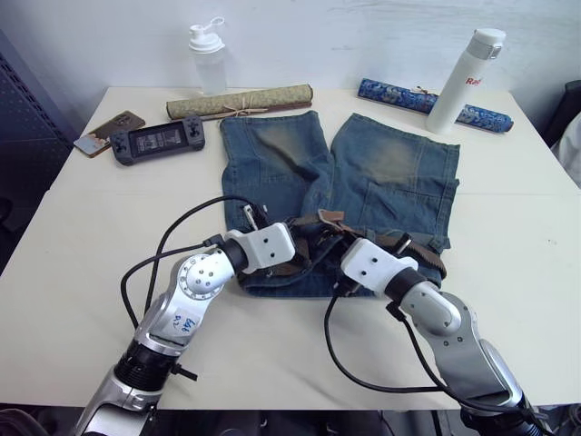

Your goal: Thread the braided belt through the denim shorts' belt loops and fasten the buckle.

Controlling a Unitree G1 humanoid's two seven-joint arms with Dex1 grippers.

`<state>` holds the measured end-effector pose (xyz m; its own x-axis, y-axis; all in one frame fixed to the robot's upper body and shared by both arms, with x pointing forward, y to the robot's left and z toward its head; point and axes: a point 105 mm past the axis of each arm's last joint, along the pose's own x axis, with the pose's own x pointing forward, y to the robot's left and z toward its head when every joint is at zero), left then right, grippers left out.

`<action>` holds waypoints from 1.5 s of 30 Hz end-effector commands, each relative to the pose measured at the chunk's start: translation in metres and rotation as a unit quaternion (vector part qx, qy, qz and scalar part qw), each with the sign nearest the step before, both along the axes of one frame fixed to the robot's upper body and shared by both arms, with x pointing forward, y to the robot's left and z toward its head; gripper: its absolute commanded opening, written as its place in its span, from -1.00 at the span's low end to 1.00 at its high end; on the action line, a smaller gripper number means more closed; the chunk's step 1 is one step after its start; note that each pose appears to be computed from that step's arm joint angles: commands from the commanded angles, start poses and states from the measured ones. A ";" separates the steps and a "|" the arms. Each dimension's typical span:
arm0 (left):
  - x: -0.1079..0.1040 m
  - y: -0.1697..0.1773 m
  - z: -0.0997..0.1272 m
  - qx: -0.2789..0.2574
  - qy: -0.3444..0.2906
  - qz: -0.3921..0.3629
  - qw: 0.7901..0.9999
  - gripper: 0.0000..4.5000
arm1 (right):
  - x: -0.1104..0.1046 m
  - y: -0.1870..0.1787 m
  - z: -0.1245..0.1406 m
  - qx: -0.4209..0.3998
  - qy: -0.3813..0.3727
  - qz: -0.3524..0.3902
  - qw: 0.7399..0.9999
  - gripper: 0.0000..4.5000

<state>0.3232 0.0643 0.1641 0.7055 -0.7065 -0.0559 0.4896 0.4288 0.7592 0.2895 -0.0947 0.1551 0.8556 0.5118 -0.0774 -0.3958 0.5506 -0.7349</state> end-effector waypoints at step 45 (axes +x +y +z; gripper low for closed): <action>-0.001 -0.055 -0.008 -0.083 0.078 -0.074 0.991 -1.00 | 0.003 -0.037 0.039 -0.171 -0.113 0.015 0.979 0.98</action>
<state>0.3256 0.0153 0.1429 0.6047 -0.7928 -0.0764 0.6832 0.4670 0.5615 0.2937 -0.1363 0.1893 0.8677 0.4911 -0.0773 -0.2530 0.3023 -0.9190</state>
